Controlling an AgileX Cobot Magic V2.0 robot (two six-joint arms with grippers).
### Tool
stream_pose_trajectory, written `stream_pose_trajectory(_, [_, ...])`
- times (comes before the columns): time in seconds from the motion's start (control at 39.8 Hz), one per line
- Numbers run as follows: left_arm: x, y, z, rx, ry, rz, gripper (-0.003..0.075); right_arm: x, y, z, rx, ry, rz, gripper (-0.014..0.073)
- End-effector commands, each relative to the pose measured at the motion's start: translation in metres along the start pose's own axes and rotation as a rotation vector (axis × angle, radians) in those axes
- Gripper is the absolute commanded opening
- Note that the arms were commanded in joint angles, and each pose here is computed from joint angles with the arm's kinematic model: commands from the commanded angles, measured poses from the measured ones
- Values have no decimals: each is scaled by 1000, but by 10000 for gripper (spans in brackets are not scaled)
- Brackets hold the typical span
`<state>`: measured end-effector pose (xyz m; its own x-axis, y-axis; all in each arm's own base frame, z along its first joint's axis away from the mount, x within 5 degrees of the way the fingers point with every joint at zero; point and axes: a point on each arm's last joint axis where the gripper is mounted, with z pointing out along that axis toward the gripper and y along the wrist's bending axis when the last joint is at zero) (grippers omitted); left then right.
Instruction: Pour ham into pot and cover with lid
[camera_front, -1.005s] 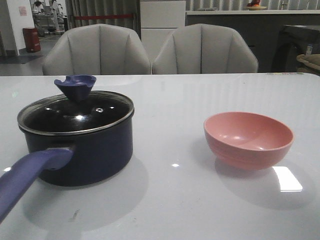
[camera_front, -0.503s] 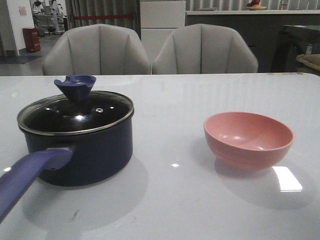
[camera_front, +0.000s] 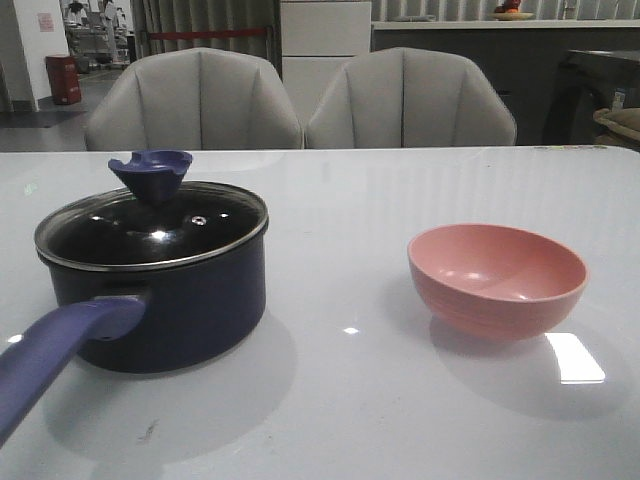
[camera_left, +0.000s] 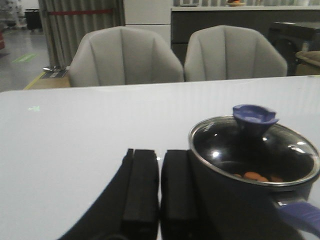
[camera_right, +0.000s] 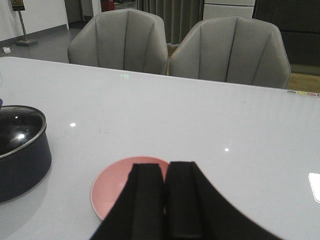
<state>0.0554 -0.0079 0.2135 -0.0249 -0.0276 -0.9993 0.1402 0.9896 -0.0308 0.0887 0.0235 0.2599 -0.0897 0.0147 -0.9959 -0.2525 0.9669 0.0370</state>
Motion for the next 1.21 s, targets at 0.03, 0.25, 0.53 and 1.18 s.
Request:
stream_pose_trajectory(0.03, [-3, 3, -1, -53, -144, -43, 121, -15, -1, -1, 16, -88, -6, 138])
stream_pose_trajectory(0.25, [6, 5, -1, -70, -165, -63, 121, -15, -1, -1, 15, -87, -6, 138])
stream_pose_trajectory(0.53, [6, 5, -1, -70, -166, -63, 121, -15, -1, -1, 15, -87, -6, 138])
stream_pose_trajectory(1.18, [6, 5, -1, -70, -166, -63, 121, -15, -1, -1, 15, -87, -6, 138])
